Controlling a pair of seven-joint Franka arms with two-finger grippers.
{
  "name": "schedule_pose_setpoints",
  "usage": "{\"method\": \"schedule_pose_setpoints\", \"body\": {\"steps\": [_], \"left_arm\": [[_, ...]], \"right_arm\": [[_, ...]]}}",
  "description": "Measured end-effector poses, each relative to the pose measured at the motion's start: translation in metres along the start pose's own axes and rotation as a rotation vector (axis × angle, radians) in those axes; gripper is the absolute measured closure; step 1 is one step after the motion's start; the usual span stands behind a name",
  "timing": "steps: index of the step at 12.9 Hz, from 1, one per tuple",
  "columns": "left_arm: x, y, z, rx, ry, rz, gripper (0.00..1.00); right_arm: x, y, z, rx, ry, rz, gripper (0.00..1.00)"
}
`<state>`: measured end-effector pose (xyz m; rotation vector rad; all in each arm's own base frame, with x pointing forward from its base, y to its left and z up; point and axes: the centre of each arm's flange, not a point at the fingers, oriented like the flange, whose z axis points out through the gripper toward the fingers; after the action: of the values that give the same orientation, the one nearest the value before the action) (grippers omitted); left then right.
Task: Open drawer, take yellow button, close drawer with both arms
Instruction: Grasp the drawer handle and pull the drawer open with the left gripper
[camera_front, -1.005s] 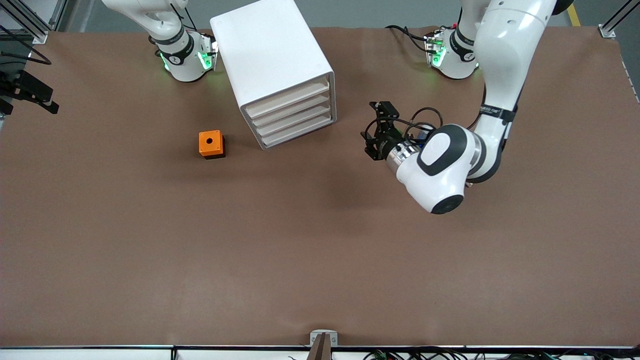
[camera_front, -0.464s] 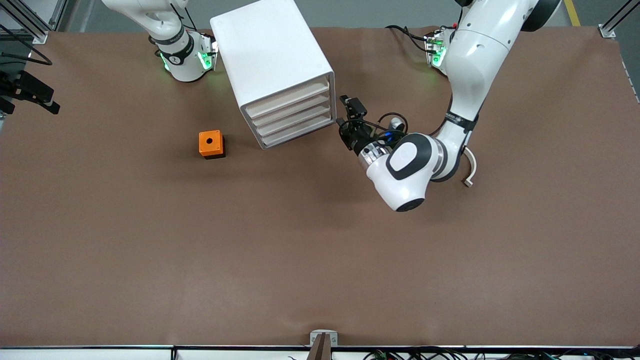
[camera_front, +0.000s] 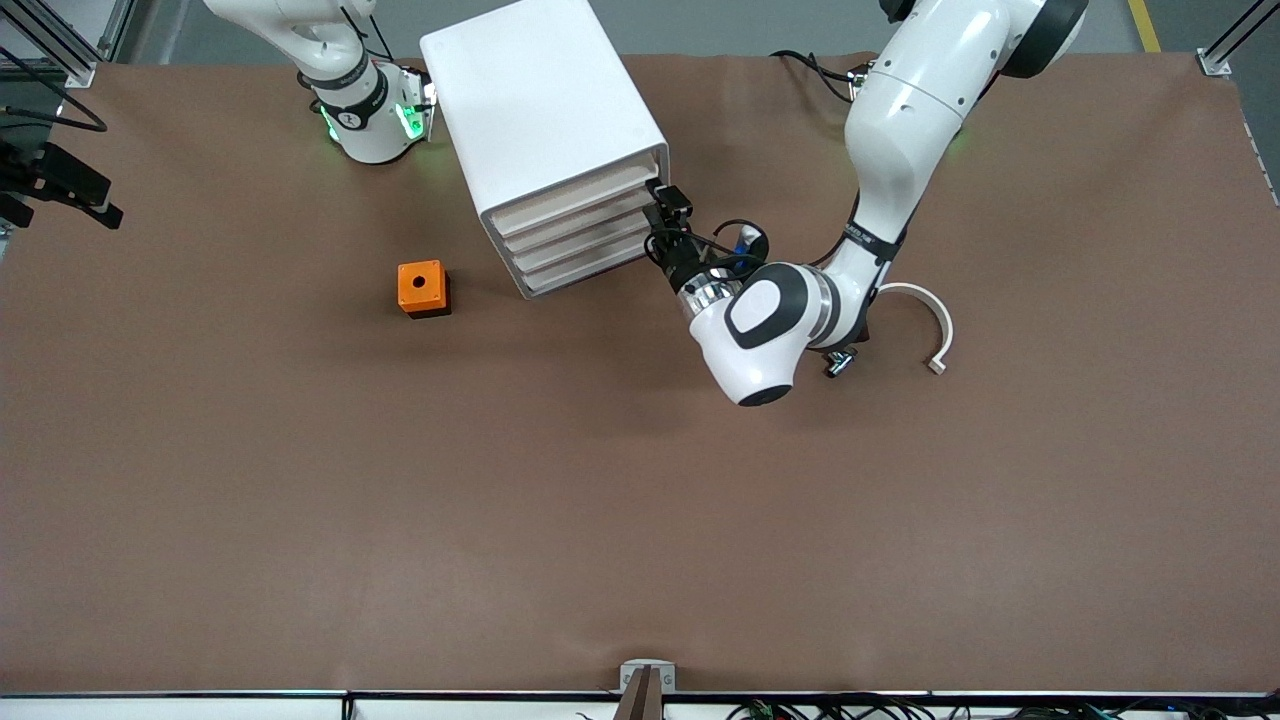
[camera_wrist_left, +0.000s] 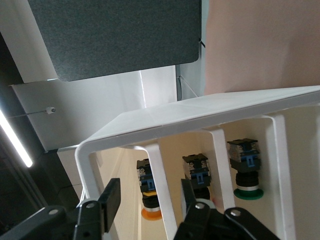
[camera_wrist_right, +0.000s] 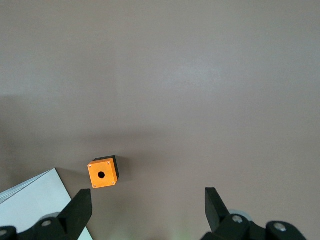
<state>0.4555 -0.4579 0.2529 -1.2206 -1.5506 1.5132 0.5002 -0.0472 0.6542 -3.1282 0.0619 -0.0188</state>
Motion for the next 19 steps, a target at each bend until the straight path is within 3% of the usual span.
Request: {"method": "schedule_pose_setpoints", "body": {"steps": [6, 12, 14, 19], "left_arm": [[-0.012, 0.002, 0.028, 0.008, 0.032, -0.043, 0.47], [-0.021, 0.009, 0.061, 0.014, 0.079, -0.103, 0.68], [-0.022, 0.013, 0.062, 0.009, 0.076, -0.133, 0.85], [-0.02, 0.012, 0.056, 0.012, 0.063, -0.155, 0.93]], "right_arm": [[0.0, 0.0, 0.0, 0.0, 0.0, 0.001, 0.0], [0.0, 0.0, 0.0, 0.0, -0.001, 0.001, 0.0], [0.0, 0.0, 0.0, 0.0, -0.001, 0.001, 0.0], [0.0, 0.0, 0.0, 0.0, -0.002, 0.001, 0.0]]}}
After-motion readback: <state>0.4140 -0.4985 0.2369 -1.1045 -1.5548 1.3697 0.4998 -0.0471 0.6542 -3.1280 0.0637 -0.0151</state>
